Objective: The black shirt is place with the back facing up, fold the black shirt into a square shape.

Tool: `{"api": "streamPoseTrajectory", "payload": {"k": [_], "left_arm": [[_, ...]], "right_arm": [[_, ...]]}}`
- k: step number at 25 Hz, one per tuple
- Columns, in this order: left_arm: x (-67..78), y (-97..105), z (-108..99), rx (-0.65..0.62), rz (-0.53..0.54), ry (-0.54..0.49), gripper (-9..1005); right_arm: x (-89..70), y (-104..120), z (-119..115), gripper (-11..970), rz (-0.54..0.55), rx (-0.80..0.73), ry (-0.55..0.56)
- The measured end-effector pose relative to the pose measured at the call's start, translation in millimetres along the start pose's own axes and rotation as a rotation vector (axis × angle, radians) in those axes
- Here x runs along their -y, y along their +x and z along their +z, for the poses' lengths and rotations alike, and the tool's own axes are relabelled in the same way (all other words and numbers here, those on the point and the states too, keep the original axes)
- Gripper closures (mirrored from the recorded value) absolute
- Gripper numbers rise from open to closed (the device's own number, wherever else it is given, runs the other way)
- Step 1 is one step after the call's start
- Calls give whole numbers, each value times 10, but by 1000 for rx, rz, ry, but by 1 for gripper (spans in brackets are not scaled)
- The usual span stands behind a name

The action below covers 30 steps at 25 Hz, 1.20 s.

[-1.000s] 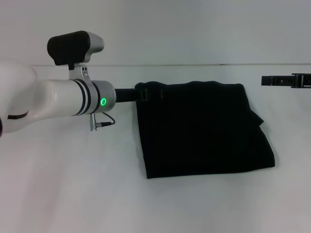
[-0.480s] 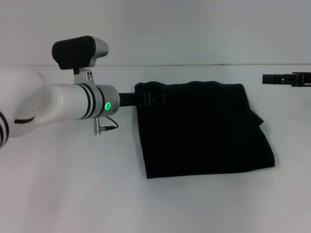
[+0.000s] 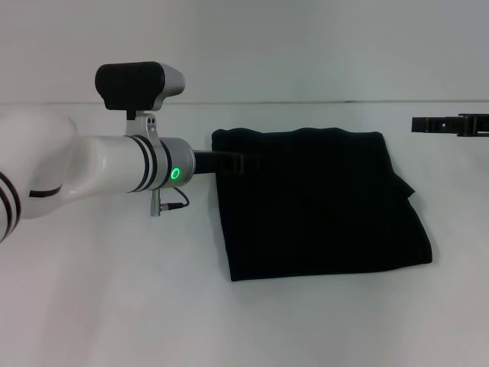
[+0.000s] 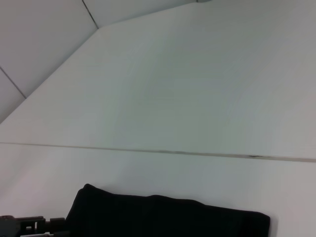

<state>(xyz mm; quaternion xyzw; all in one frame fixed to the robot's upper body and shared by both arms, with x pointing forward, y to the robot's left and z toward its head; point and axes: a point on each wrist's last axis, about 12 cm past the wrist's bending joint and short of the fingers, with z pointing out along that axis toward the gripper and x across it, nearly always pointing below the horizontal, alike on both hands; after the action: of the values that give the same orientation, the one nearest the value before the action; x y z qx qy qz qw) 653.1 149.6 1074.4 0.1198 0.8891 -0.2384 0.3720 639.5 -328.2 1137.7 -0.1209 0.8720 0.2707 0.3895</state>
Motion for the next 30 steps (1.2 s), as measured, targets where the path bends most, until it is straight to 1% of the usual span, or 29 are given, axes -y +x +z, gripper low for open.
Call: {"api": "streamPoseTrajectory", "payload": {"k": [7, 13, 18, 21, 27, 30], "left_arm": [[-25, -12, -9, 7, -5, -8, 358], [-35, -10, -11, 9, -9, -14, 592], [-56, 6, -13, 10, -19, -24, 807], [-64, 4, -16, 11, -33, -25, 1001], [-116, 0, -48, 24, -90, -30, 996], [-131, 10, -55, 30, -107, -30, 893]], "right_arm": [[-20, -14, 16, 34, -5, 1, -4], [-24, -31, 23, 32, -10, 4, -1], [-26, -41, 33, 32, -17, 8, 3], [-24, -39, 35, 32, -16, 8, 5], [-20, -29, 43, 32, -14, 9, 8], [-25, -22, 50, 32, -12, 8, 7]]}}
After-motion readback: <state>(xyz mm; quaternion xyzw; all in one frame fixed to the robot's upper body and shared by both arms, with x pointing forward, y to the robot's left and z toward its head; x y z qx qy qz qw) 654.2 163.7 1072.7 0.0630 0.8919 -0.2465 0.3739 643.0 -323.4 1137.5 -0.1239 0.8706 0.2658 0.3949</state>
